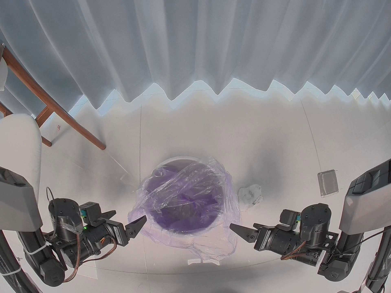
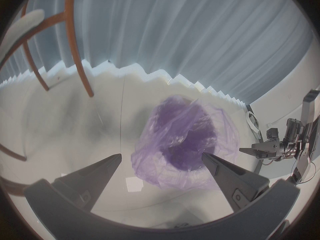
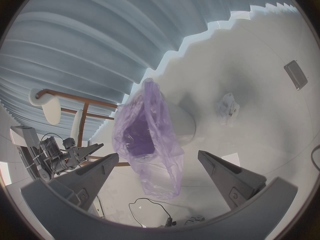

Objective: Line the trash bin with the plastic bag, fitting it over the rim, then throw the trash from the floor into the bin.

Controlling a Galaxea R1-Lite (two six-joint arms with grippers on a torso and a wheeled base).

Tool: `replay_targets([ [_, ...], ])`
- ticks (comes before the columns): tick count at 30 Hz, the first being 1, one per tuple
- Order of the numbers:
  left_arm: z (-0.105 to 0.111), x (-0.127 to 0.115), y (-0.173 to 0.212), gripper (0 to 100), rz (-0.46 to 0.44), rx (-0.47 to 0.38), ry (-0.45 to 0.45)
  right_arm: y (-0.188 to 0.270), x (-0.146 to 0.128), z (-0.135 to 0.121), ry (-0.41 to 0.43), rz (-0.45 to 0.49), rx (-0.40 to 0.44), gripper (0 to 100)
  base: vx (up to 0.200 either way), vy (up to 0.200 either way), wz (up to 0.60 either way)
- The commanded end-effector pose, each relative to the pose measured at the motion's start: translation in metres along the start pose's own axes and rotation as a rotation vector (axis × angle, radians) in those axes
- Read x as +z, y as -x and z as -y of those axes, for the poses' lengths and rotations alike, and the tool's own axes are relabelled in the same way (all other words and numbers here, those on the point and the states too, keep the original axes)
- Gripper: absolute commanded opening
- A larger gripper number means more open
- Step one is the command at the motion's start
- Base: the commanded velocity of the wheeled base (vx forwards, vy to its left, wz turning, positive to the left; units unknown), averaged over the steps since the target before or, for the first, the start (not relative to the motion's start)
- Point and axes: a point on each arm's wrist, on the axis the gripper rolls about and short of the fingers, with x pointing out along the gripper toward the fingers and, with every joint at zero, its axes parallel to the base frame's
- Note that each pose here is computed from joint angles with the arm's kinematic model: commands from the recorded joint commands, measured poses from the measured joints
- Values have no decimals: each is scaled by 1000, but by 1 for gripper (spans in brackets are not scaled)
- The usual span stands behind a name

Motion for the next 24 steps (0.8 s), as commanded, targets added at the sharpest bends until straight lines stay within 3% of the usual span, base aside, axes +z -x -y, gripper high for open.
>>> replay_targets([
  [1, 11, 26, 34, 100, 164, -55, -96, 17, 19, -17, 8, 92, 75, 100, 0, 0, 0],
  [6, 13, 34, 27, 100, 192, -104, -236, 26, 25, -24, 16, 120, 107, 100, 0, 0, 0],
  [12, 7, 31, -14, 100, 150, -144, -391, 28, 19, -24, 45, 96, 103, 100, 0, 0, 0],
  [18, 7, 27, -39, 100, 125, -244, -413, 32, 21, -26, 53, 109, 113, 100, 0, 0, 0],
  [24, 8, 34, -56, 100, 161, -253, -419, 32, 15, -24, 56, 76, 104, 100, 0, 0, 0],
])
